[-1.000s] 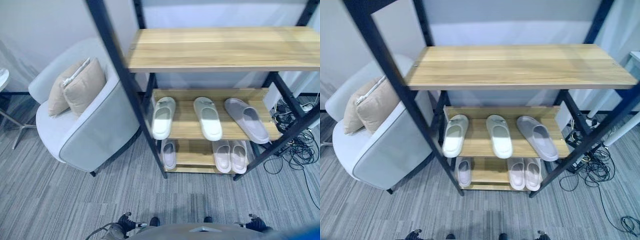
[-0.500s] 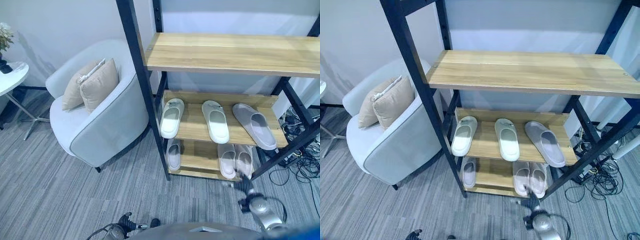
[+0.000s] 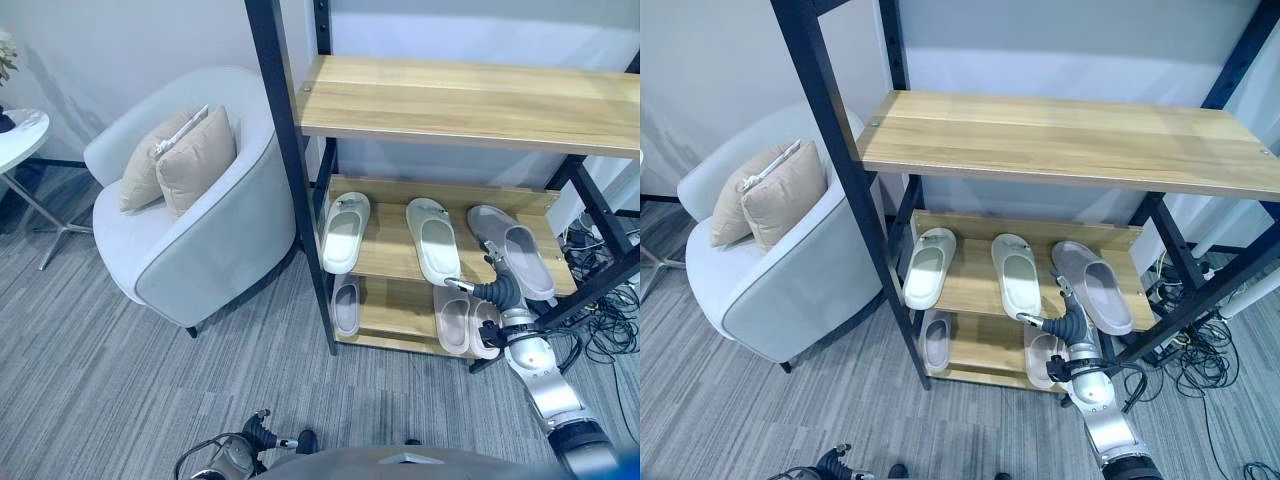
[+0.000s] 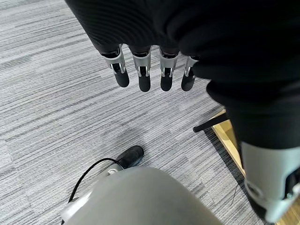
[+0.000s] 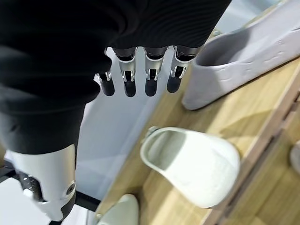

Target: Arrange the slippers neatly on the shoe rack.

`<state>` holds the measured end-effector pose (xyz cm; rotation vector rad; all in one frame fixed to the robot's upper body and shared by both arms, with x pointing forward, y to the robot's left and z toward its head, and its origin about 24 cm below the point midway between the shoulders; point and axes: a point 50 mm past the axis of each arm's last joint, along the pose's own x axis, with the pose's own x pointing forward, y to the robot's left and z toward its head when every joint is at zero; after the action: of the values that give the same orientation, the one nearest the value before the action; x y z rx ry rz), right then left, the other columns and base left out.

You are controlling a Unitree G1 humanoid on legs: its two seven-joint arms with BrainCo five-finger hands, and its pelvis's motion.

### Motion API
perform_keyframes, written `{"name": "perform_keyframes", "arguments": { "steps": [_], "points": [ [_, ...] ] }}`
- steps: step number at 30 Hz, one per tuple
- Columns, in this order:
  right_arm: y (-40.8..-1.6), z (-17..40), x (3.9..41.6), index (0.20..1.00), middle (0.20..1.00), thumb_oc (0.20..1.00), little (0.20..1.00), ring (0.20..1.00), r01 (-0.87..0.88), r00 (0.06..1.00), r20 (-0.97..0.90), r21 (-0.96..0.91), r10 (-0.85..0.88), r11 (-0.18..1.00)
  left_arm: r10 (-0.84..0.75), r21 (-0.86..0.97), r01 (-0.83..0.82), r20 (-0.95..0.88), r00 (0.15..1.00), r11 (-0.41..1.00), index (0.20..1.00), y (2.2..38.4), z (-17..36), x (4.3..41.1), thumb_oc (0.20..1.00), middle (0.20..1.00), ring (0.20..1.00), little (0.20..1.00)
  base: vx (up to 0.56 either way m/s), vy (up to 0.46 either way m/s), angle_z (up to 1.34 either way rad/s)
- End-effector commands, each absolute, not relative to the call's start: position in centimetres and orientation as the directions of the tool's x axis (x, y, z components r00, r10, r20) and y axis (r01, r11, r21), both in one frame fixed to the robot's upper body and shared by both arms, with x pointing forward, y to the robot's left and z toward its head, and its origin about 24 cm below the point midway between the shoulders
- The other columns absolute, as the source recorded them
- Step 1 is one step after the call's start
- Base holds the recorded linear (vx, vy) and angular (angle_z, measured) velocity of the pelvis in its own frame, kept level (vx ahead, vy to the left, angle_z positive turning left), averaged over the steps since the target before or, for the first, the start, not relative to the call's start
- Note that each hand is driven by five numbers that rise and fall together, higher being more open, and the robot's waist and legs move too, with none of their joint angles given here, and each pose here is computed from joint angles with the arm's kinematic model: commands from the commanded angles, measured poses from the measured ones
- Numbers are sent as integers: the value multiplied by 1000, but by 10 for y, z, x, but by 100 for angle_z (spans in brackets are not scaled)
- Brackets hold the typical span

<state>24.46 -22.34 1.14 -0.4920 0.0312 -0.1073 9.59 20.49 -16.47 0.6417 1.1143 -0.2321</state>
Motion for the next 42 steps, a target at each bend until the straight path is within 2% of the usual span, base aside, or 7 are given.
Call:
{"name": "perform_keyframes", "arguments": {
  "steps": [1, 14, 22, 23, 25, 34, 42],
  "points": [
    [-225, 39, 265, 1000, 1000, 1000, 1000, 1000, 155, 986, 129, -529, -101, 835, 68, 329, 528, -888, 454, 783, 1000, 179, -166, 109, 1000, 1000, 1000, 1000, 14, 49, -2],
    [-218, 22, 267, 1000, 1000, 1000, 1000, 1000, 173, 985, 74, -492, -157, 853, 107, 361, 450, -861, 497, 817, 1000, 181, -162, 119, 1000, 1000, 1000, 1000, -11, 13, 1],
    [-188, 19, 268, 1000, 1000, 1000, 1000, 1000, 50, 998, 57, -458, -27, 887, 106, 370, 442, -850, 516, 817, 1000, 177, -161, 126, 1000, 1000, 1000, 1000, 7, -2, 0],
    [-194, 104, 334, 1000, 1000, 1000, 1000, 1000, 167, 960, 279, -471, -34, 866, 102, 358, 485, -873, 478, 798, 1000, 182, -164, 116, 1000, 1000, 1000, 1000, 58, -24, 0],
    [-213, 61, 295, 1000, 1000, 1000, 1000, 1000, 126, 984, 171, -424, -57, 897, 79, 348, 476, -863, 498, 808, 1000, 179, -162, 122, 1000, 1000, 1000, 1000, 53, 10, 33],
    [-207, 54, 295, 1000, 1000, 1000, 1000, 1000, 82, 990, 139, -438, -23, 895, 79, 326, 488, -885, 459, 810, 1000, 184, -165, 110, 1000, 1000, 1000, 1000, 26, 14, 13],
    [-227, 54, 291, 1000, 1000, 1000, 1000, 1000, 190, 980, 169, -608, -108, 771, 63, 327, 496, -877, 476, 805, 1000, 180, -164, 111, 1000, 1000, 1000, 1000, 21, 6, 2]
  ]
}}
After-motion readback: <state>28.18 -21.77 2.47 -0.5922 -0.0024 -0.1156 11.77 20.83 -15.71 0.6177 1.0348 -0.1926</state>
